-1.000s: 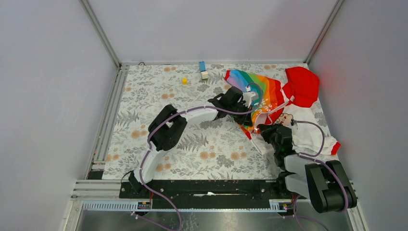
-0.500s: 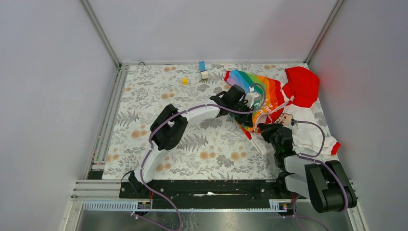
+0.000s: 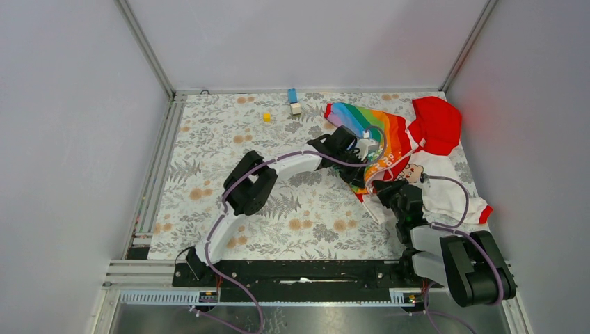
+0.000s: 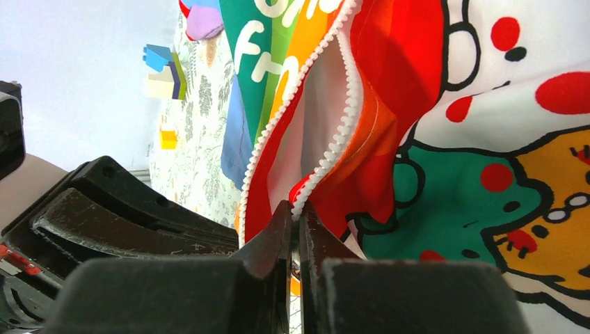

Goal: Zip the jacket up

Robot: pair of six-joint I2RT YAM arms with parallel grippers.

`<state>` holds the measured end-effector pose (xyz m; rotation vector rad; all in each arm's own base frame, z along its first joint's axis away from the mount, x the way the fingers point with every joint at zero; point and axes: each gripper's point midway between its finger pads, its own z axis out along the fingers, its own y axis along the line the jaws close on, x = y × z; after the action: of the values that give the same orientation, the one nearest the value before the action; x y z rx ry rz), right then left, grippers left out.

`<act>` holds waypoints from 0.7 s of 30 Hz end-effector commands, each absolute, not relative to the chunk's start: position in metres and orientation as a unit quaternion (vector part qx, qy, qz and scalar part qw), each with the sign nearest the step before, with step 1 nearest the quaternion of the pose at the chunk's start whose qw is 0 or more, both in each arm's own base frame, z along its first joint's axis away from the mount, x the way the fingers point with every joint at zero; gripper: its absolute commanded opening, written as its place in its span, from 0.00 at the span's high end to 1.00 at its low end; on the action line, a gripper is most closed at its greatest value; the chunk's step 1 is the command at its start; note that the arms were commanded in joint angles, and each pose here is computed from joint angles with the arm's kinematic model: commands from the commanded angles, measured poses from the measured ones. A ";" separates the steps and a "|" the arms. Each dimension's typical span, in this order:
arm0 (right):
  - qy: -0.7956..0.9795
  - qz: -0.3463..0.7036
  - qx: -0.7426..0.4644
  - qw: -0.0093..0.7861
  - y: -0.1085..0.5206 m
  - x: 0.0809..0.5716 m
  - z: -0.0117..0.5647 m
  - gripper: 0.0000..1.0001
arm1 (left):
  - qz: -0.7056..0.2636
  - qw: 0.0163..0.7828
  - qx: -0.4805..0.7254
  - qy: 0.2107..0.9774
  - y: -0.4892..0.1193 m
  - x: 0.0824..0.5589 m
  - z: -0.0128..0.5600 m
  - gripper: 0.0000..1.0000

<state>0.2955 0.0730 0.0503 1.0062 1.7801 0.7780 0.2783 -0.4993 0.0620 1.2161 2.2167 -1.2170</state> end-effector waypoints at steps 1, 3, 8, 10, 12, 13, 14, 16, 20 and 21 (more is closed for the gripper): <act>0.706 0.330 0.407 0.476 0.074 0.303 0.062 1.00 | -0.439 0.149 0.443 0.767 -0.504 0.267 0.065 1.00; 0.707 0.332 0.406 0.474 0.075 0.303 0.062 1.00 | -0.444 0.147 0.447 0.762 -0.505 0.264 0.068 1.00; 0.710 0.331 0.402 0.475 0.076 0.303 0.062 1.00 | -0.465 0.154 0.423 0.762 -0.502 0.272 0.083 1.00; 0.710 0.330 0.400 0.476 0.075 0.304 0.063 1.00 | -0.480 0.164 0.404 0.761 -0.498 0.278 0.094 0.91; 0.711 0.329 0.400 0.476 0.076 0.304 0.063 1.00 | -0.492 0.168 0.394 0.758 -0.495 0.281 0.098 0.84; 0.711 0.329 0.400 0.475 0.076 0.304 0.062 1.00 | -0.496 0.169 0.390 0.757 -0.494 0.282 0.100 0.79; 0.711 0.330 0.400 0.474 0.076 0.304 0.062 1.00 | -0.497 0.168 0.387 0.758 -0.493 0.283 0.100 0.74; 0.711 0.330 0.400 0.475 0.076 0.304 0.062 1.00 | -0.499 0.166 0.384 0.759 -0.492 0.282 0.098 0.67; 0.711 0.330 0.400 0.475 0.076 0.303 0.063 1.00 | -0.509 0.158 0.375 0.758 -0.491 0.278 0.095 0.61; 0.711 0.331 0.399 0.475 0.076 0.303 0.063 1.00 | -0.519 0.158 0.372 0.754 -0.492 0.277 0.097 0.59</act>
<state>0.2943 0.0759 0.0452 1.0105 1.8014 0.7870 0.2818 -0.4785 0.0430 1.0569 2.3306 -1.3507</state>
